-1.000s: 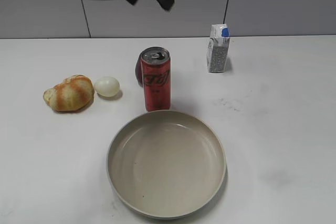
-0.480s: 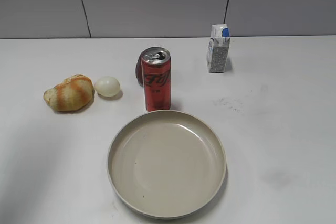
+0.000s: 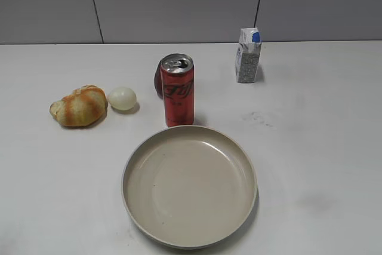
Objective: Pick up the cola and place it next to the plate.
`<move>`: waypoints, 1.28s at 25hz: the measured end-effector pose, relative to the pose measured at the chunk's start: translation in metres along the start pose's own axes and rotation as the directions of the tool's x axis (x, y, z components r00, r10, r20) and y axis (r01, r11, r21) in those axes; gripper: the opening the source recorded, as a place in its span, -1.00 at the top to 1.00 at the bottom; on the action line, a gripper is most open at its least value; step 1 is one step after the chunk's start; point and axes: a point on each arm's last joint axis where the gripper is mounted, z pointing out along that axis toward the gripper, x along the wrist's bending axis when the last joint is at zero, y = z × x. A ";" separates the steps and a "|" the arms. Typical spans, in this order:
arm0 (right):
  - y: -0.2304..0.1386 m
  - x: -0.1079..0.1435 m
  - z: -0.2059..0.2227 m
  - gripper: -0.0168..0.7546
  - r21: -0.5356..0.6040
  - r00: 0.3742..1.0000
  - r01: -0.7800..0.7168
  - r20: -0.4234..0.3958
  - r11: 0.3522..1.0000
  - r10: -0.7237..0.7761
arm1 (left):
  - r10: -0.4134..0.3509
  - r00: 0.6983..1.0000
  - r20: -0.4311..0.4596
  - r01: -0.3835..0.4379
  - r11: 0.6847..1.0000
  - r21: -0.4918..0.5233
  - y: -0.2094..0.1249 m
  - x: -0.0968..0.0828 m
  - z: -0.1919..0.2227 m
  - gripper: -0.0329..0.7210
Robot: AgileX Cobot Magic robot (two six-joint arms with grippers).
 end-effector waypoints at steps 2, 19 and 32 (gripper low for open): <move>0.000 0.000 0.000 -0.43 0.000 1.000 0.000 0.000 1.000 0.000 | 0.003 1.000 -0.011 -0.004 0.997 -0.077 -0.016 -0.002 -0.004 -0.62; 0.000 0.000 0.000 -0.43 0.000 1.000 0.000 0.000 1.000 0.000 | 0.004 1.000 -0.011 -0.006 0.993 -0.119 -0.046 -0.005 0.000 -0.57; 0.000 0.000 0.000 -0.43 0.000 1.000 -0.001 -0.001 1.000 0.001 | 0.023 0.999 -0.040 -0.035 0.937 -0.347 -0.070 -0.011 -0.028 -0.50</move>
